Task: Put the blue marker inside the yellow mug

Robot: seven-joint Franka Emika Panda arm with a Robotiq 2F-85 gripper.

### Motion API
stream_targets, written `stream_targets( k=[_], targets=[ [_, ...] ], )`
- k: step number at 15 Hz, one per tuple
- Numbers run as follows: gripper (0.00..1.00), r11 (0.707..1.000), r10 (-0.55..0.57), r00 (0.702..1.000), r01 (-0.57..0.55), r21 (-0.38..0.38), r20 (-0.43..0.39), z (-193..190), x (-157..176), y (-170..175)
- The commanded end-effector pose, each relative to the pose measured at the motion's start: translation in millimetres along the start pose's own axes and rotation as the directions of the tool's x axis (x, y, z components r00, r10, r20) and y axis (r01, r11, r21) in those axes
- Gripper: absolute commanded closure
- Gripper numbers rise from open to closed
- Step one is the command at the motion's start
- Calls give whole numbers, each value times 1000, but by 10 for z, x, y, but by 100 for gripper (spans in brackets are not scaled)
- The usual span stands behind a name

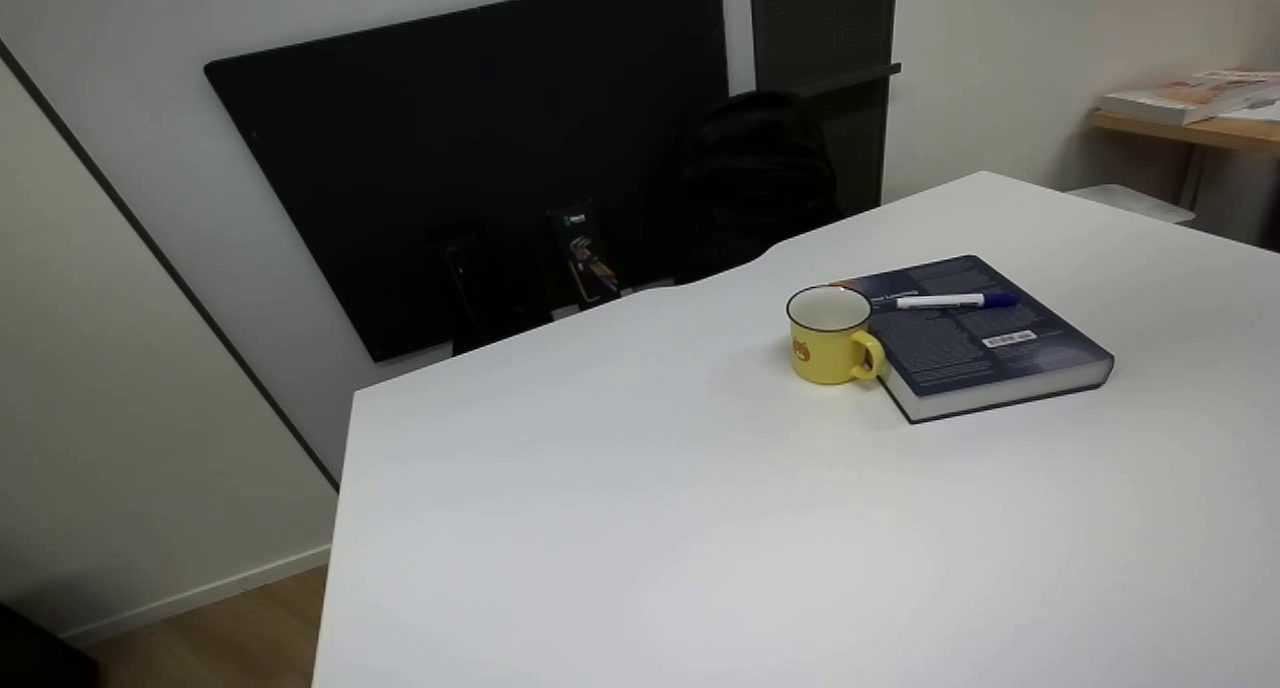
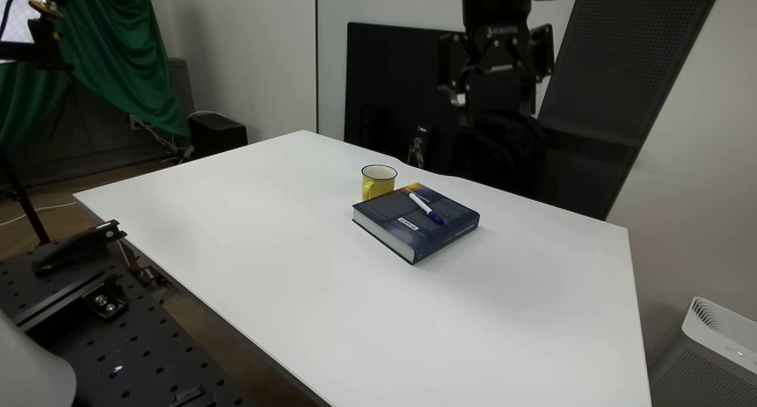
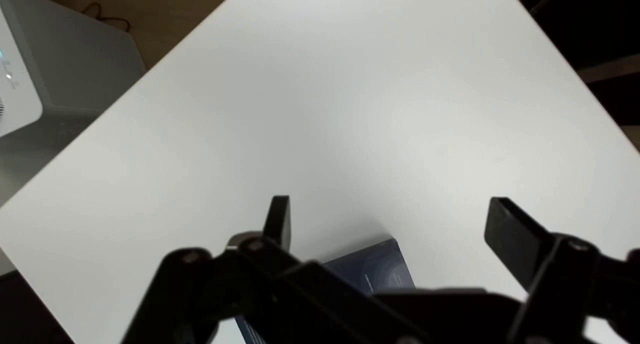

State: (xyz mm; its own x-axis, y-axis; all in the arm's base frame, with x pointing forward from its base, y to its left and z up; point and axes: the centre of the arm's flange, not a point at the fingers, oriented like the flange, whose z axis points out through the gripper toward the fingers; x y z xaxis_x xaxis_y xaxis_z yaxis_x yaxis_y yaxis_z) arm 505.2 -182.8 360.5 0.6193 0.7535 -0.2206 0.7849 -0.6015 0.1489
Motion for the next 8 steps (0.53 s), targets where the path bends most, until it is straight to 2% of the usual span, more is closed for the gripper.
stream_targets(
  k=[1,3,8],
  targets=[
    [0,993,-23,996,33,111,-89,454,207,686],
    [0,985,-55,990,74,153,-127,683,349,875],
    [0,972,-127,986,145,185,-110,935,886,1160]
  ],
)
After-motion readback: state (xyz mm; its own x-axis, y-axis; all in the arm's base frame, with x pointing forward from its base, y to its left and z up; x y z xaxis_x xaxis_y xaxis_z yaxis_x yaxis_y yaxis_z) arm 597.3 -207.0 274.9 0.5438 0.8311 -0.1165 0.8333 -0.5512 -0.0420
